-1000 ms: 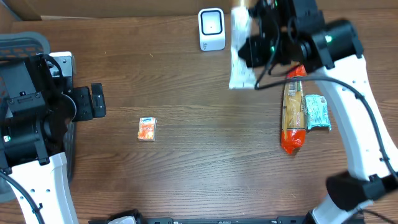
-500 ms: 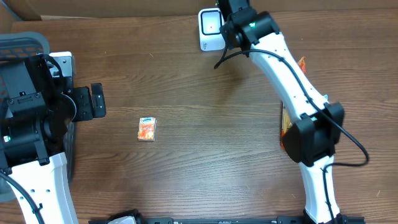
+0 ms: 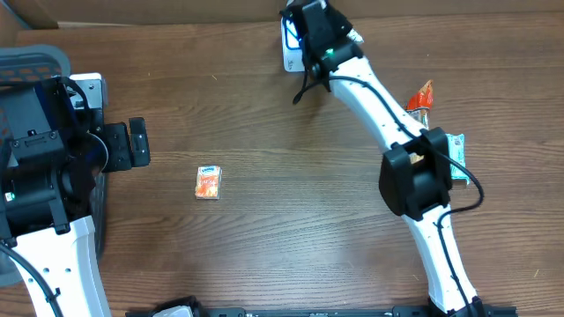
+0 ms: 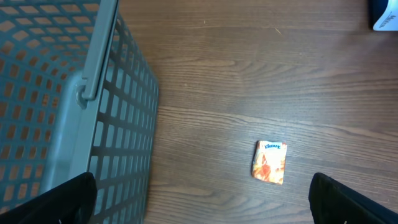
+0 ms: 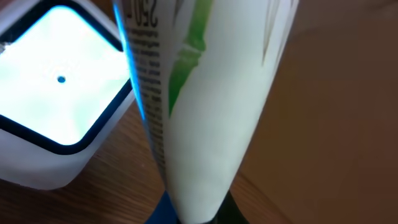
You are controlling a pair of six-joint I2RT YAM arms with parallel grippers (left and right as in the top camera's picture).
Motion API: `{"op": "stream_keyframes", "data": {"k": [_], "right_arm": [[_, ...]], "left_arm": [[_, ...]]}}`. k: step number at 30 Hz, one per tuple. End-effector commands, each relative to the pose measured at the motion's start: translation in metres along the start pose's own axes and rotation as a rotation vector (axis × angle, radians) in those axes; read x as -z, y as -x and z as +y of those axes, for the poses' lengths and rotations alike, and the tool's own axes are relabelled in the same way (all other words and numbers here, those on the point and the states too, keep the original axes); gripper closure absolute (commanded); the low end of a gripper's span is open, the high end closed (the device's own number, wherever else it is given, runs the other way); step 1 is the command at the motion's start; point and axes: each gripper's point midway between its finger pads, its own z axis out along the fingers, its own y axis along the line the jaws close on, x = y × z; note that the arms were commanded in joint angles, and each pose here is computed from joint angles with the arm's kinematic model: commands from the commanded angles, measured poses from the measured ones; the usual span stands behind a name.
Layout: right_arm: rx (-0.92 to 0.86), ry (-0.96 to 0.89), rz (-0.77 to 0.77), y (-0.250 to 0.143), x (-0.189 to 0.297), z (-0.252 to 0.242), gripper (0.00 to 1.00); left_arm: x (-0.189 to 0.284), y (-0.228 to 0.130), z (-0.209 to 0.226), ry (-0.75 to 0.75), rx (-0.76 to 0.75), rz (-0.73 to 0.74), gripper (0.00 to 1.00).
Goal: Scan the item barcode
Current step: 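Present the white tube's barcode to the white scanner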
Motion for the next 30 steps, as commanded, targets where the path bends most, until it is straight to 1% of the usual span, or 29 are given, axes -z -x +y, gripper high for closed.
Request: {"op": "stream_keyframes", "data": {"k": [1,23,27,30], "right_arm": [[0.082,-0.122,0.056,-0.003,-0.002,-0.007,0.96],[0.129,-0.104,0.109,-0.016,-0.004,0.003,0.96],[0.063,-0.099,0.094,-0.012,0.002,0.0,0.96],[0.05,-0.033,0.069,-0.006,0.013,0.002,0.96]], "left_arm": [[0.003,0.004,0.001,-0.001,-0.007,-0.014,0.0],[0.003,0.004,0.001,0.0,-0.007,-0.014,0.0],[0.003,0.004,0.001,0.0,-0.007,-0.014,0.0],[0.003,0.004,0.001,0.0,-0.007,-0.014,0.0]]}}
